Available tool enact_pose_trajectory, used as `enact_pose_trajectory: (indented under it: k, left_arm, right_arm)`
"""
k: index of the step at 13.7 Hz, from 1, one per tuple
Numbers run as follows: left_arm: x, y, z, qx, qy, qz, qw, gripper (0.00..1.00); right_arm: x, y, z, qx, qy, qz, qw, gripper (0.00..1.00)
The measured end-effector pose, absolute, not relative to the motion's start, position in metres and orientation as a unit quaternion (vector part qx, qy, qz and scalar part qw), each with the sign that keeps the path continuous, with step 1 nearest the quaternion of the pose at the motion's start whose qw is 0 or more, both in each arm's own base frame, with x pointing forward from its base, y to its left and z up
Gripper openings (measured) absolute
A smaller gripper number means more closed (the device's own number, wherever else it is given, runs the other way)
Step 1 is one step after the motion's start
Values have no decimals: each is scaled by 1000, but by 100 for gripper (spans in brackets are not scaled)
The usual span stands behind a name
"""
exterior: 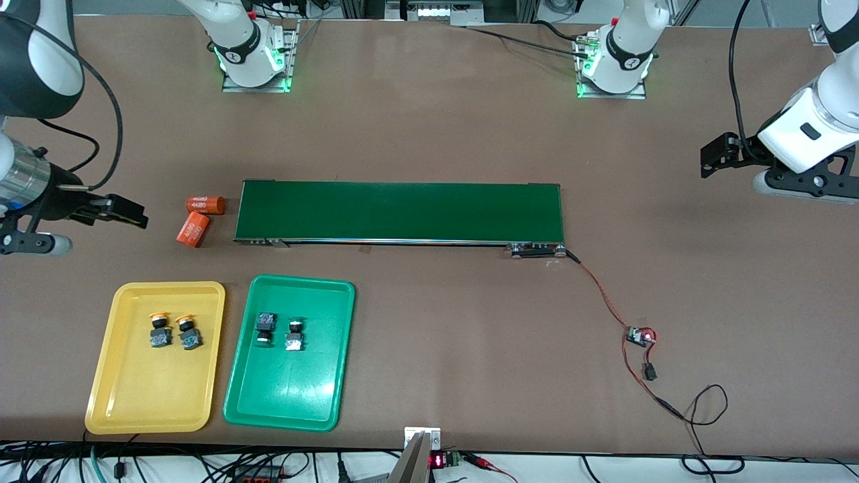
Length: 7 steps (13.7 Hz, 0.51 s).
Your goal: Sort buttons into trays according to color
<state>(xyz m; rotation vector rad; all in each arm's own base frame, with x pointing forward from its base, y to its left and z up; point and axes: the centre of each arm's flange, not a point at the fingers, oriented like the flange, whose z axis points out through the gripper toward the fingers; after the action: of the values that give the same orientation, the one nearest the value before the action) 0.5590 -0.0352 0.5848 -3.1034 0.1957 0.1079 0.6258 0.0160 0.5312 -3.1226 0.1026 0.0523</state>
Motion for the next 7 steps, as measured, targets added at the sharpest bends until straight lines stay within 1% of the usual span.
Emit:
enact_pose_trajectory:
  k: [7]
  left_arm:
    - [559,-35,585,-997,63,35,15,100]
  right_arm:
    - [625,25,531,-1000,19,18,-13,100]
